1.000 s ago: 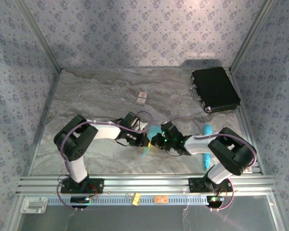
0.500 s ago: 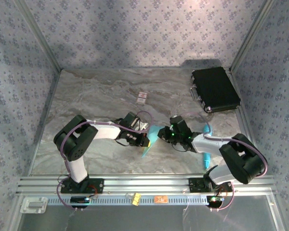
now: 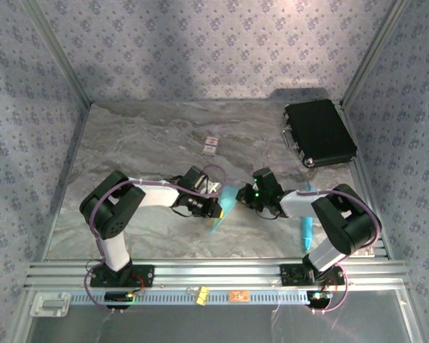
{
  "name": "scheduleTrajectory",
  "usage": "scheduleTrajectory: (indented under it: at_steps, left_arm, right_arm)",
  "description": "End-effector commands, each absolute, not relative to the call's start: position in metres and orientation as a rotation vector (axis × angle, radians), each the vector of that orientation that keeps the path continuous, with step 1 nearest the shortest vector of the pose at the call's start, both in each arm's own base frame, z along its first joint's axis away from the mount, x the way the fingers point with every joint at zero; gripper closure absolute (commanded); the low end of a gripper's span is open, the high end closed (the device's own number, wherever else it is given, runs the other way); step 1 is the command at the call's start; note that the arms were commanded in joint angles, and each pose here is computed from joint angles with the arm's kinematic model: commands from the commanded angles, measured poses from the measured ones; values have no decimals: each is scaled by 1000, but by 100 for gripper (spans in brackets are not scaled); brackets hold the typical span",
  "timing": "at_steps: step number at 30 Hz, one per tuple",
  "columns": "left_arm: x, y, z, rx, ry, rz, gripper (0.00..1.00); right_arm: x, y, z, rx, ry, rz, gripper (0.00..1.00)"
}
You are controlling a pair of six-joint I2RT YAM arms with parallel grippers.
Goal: Fold a paper plane with a square sheet of paper (pick it up from the middle)
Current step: Fold the wing for the fifth time at the center of the table.
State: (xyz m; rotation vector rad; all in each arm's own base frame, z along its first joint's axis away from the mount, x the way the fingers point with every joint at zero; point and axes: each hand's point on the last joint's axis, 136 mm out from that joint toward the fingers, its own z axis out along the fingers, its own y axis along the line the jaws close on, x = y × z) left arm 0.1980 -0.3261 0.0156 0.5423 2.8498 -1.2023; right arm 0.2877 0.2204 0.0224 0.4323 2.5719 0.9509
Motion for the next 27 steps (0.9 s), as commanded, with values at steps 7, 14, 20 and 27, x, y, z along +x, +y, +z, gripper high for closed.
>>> scheduleTrajectory:
  at_steps: [7,14,20,27]
  left_arm:
    - [179,-288,-18,475,3030,-951,100]
    - [181,-289,-15,481,3022,-952,100]
    - [181,-290,-14,482,3016,-960,100]
    - [182,-292,-8,482,2993,-981,100]
  right_arm:
    - [294,220,71,304,2492,971,89]
    - [281,252,57,241,2513,1040,90]
    - [284,264,47,244,2533,1085,90]
    - [274,254,9,317,2653,982,94]
